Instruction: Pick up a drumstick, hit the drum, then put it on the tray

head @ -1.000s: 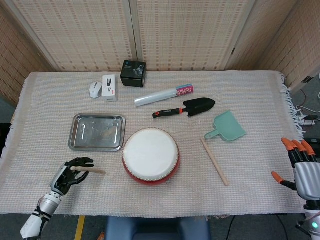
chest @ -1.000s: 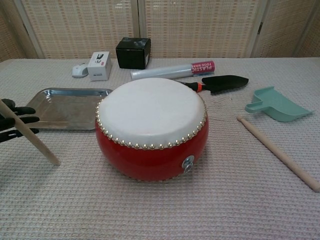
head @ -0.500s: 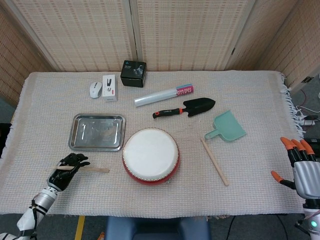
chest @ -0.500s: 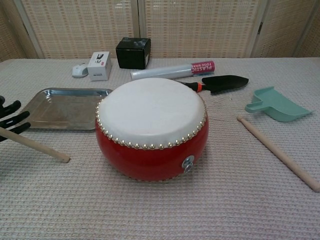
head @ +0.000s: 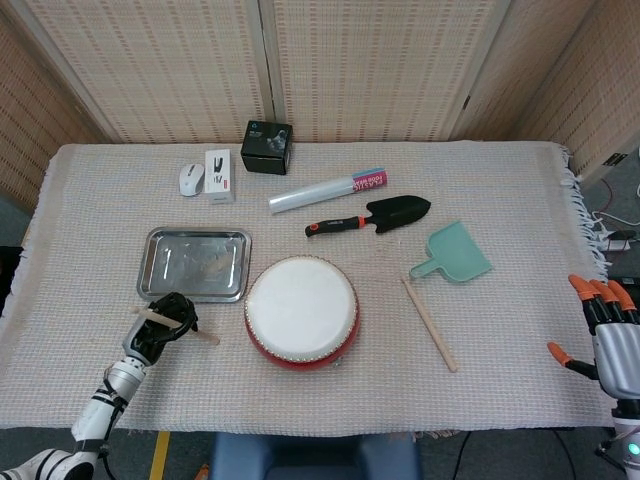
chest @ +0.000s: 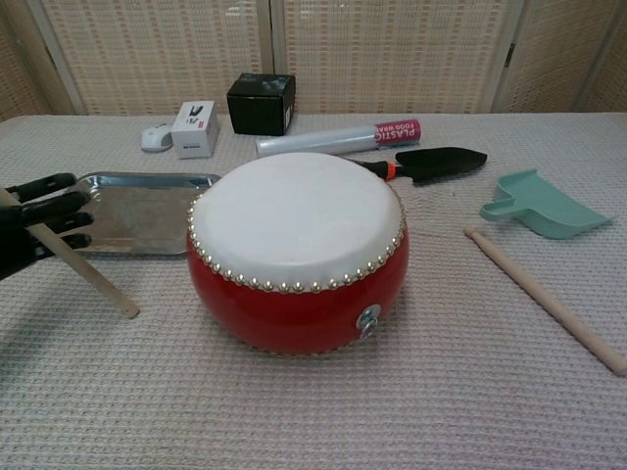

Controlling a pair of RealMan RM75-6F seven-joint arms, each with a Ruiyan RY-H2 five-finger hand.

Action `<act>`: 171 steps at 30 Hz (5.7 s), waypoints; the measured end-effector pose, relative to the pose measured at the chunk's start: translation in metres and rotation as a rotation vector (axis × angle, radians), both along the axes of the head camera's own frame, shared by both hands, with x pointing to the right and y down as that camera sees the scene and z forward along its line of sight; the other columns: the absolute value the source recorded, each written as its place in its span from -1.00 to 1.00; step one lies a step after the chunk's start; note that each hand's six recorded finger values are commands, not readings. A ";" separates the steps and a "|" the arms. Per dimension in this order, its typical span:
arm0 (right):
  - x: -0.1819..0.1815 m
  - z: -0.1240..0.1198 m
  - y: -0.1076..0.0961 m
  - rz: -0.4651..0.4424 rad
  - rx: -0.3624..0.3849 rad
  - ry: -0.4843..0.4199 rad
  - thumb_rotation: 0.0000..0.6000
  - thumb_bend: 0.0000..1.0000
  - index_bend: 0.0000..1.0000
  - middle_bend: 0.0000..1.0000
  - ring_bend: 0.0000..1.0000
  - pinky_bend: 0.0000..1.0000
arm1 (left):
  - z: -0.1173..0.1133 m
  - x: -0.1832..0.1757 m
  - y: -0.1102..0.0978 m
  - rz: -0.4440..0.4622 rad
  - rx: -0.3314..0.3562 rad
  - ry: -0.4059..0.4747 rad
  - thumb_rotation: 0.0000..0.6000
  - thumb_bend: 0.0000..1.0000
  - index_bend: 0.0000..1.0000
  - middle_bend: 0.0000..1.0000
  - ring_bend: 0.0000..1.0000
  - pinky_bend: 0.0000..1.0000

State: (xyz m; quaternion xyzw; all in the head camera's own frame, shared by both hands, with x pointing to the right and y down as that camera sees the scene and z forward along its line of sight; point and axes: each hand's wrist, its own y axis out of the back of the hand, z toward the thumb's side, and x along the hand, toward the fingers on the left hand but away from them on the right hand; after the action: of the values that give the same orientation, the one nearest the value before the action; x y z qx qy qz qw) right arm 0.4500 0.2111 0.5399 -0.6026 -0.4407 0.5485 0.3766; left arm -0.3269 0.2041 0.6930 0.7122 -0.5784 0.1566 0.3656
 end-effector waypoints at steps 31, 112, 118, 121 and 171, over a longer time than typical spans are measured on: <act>0.005 -0.003 0.000 0.009 0.010 0.005 1.00 -0.69 -0.86 -0.75 -1.00 -0.84 | 0.023 0.047 0.008 0.113 0.070 -0.089 0.98 -0.47 0.23 0.32 0.21 0.24; -0.011 -0.011 -0.003 -0.012 0.026 0.015 1.00 -0.69 -0.86 -0.75 -1.00 -0.84 | 0.059 0.014 0.046 0.154 0.044 -0.197 1.00 -0.47 0.66 0.78 0.65 0.57; -0.012 -0.011 -0.003 -0.014 0.028 0.015 1.00 -0.69 -0.86 -0.75 -1.00 -0.84 | 0.057 0.016 0.051 0.161 0.076 -0.213 1.00 -0.46 0.79 0.90 0.77 0.69; -0.012 -0.011 -0.003 -0.016 0.030 0.015 1.00 -0.69 -0.86 -0.75 -1.00 -0.84 | 0.058 0.016 0.054 0.164 0.085 -0.222 1.00 -0.45 0.87 0.98 0.85 0.77; -0.011 -0.028 -0.020 -0.074 0.098 0.014 1.00 -0.69 -0.86 -0.75 -1.00 -0.84 | -0.039 0.064 -0.069 1.030 0.951 -1.379 1.00 0.45 1.00 1.00 1.00 1.00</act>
State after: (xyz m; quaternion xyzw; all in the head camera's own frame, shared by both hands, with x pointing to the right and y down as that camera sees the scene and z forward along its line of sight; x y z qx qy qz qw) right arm 0.4393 0.1911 0.5117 -0.5954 -0.4416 0.5164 0.4288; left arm -0.2634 0.1351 0.6536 0.7028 -0.2866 0.4289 -0.4898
